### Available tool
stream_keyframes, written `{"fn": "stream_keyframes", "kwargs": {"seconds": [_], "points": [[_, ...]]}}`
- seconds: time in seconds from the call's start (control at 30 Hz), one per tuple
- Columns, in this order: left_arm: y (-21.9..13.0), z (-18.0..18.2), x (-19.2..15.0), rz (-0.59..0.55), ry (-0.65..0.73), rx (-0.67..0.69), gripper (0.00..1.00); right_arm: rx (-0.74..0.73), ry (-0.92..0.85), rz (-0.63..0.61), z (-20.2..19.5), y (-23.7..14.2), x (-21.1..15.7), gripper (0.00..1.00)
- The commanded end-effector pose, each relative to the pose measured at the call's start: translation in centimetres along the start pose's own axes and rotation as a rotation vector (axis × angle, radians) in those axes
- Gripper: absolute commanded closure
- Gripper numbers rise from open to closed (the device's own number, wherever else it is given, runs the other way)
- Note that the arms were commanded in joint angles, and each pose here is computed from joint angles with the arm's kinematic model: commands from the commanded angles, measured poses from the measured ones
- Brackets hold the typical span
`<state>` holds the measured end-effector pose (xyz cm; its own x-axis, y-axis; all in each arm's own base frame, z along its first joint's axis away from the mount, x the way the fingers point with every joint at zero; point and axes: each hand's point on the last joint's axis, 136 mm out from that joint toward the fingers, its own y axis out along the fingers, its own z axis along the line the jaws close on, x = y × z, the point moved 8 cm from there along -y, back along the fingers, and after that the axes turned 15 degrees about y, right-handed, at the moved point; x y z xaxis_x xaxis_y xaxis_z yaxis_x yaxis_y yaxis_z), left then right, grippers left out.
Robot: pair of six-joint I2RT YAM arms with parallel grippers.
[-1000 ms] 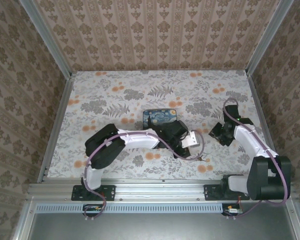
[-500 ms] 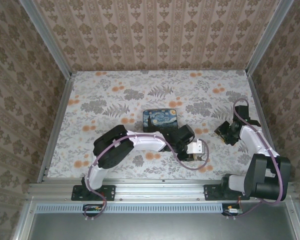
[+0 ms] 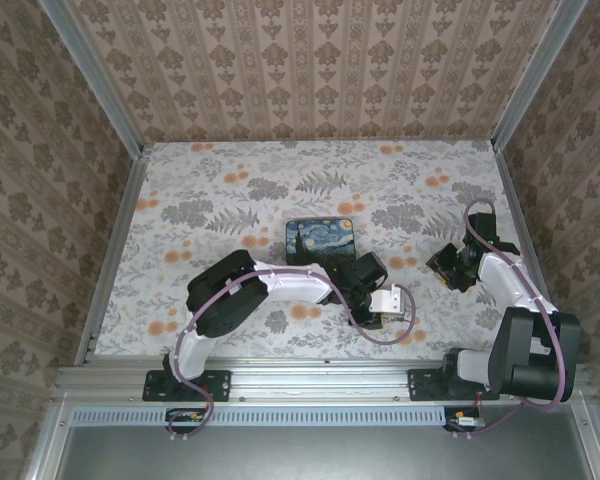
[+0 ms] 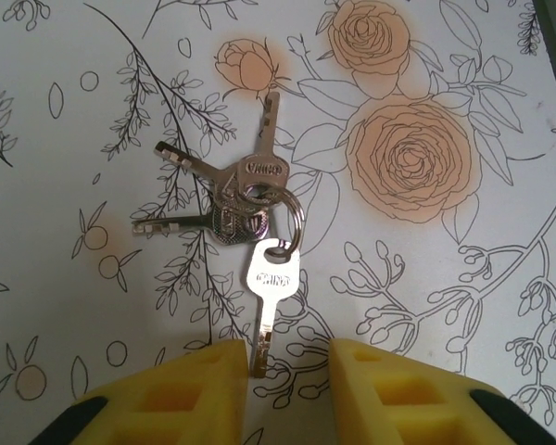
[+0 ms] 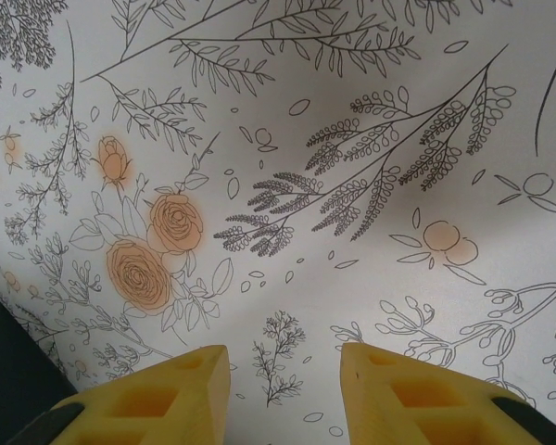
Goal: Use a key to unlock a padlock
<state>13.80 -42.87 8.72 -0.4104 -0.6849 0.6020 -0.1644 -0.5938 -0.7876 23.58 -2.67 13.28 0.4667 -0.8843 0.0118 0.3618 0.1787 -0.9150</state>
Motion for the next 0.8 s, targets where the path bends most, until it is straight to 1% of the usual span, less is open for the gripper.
{"fn": "stream_keyframes", "kwargs": {"seconds": [0.0, 0.07, 0.23, 0.5, 0.57, 0.63, 0.7, 0.77], "points": [[0.3, 0.5, -0.9, 0.049, -0.008, -0.002, 0.68, 0.013, -0.014, 0.032, -0.2, 0.2, -0.4, 0.61], [0.5, 0.6, -1.0, 0.064, -0.008, -0.007, 0.68, 0.024, -0.019, 0.034, 0.0, 0.0, -0.4, 0.61], [1.3, 0.5, -1.4, 0.141, 0.018, -0.042, 0.73, 0.044, -0.029, 0.039, 0.4, -0.5, -0.5, 0.62], [1.7, 0.6, -2.0, 0.214, 0.011, -0.036, 0.81, 0.063, -0.039, 0.042, 0.5, -0.8, -0.6, 0.63], [1.7, 0.6, -2.2, 0.230, 0.018, -0.030, 0.85, 0.067, -0.041, 0.042, 0.6, -0.8, -0.6, 0.63], [1.6, 0.8, -2.3, 0.241, 0.014, -0.027, 0.86, 0.075, -0.047, 0.051, 0.7, -0.8, -0.7, 0.63], [1.4, 1.0, -2.4, 0.241, 0.002, -0.021, 0.91, 0.074, -0.066, 0.064, 0.8, -0.8, -1.1, 0.63], [1.0, 1.4, -2.5, 0.231, -0.019, -0.006, 0.93, 0.067, -0.087, 0.077, 0.8, -0.7, -1.7, 0.63]]}}
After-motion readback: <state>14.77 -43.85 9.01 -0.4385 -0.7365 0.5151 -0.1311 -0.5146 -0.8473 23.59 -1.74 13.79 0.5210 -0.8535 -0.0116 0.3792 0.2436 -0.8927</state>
